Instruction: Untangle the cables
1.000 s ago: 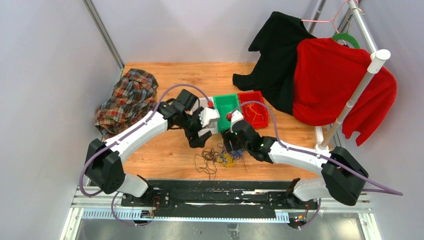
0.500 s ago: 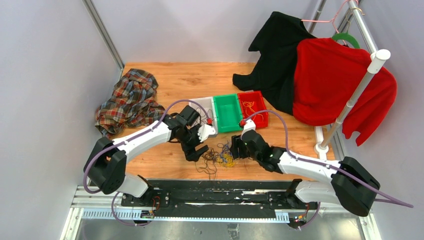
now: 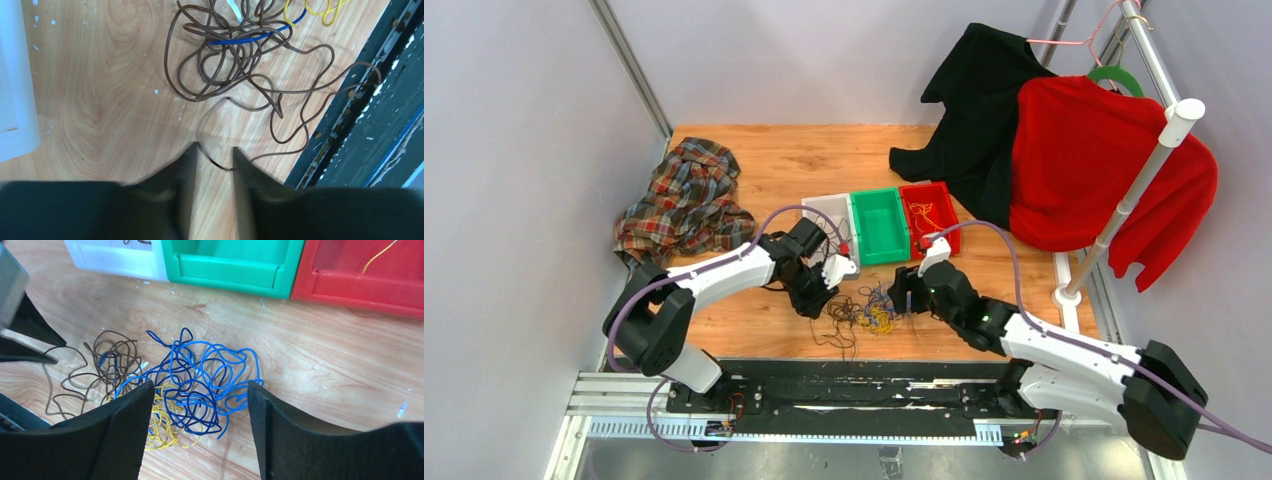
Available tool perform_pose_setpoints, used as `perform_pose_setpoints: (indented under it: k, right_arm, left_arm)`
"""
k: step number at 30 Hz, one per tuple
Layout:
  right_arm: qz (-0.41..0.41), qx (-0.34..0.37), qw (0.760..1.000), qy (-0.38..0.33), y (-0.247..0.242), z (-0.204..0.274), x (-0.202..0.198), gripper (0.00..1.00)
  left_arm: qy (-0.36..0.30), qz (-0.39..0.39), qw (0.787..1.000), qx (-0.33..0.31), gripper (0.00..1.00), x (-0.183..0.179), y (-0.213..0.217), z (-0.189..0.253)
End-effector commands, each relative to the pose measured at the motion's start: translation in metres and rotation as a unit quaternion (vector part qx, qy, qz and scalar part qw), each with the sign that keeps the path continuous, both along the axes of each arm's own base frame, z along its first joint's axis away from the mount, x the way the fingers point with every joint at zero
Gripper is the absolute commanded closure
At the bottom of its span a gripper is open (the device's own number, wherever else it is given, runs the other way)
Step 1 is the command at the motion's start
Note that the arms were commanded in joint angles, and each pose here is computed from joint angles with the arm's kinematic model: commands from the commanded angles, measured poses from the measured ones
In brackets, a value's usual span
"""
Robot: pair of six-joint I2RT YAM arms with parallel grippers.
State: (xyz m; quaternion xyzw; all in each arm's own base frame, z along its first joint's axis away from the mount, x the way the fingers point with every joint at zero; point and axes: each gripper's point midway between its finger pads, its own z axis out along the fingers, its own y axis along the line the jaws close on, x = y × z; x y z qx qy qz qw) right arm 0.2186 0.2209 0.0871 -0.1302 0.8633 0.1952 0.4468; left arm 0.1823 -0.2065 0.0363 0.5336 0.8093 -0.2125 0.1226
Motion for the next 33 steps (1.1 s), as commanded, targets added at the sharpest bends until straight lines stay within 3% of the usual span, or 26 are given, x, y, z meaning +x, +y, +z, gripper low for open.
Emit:
perform_pose_setpoints:
  k: [1, 3, 4, 12, 19, 27, 33]
  right_arm:
    - [-0.004, -0.016, 1.0, -0.011, -0.017, 0.009, -0.009, 0.3]
    - [0.001, -0.005, 1.0, -0.001, -0.018, 0.014, -0.016, 0.27]
    - [0.012, 0.001, 1.0, 0.005, -0.016, 0.018, -0.021, 0.26]
    - [0.087, 0.007, 0.994, -0.065, 0.011, 0.072, -0.023, 0.25]
    - [0.123, 0.102, 0.968, -0.194, 0.07, 0.135, -0.003, 0.25]
    - [0.163, 0.146, 0.944, -0.246, 0.115, 0.164, -0.011, 0.25]
    - [0.161, 0.166, 0.941, -0.246, 0.125, 0.163, -0.014, 0.24]
  left_arm:
    - [-0.024, -0.027, 0.999, -0.016, 0.86, 0.004, -0.004, 0.017]
    - [-0.036, -0.028, 0.999, -0.017, 0.98, 0.009, -0.006, 0.027]
    - [-0.042, -0.028, 0.999, -0.017, 0.99, 0.012, -0.007, 0.032]
    - [-0.095, -0.036, 0.993, -0.054, 0.99, 0.027, -0.018, 0.11]
    - [-0.136, -0.035, 0.985, -0.102, 0.99, 0.029, -0.026, 0.183]
    - [-0.141, -0.012, 0.982, -0.121, 0.99, 0.027, -0.027, 0.21]
    - [-0.155, -0.007, 0.98, -0.127, 0.99, 0.028, -0.026, 0.223]
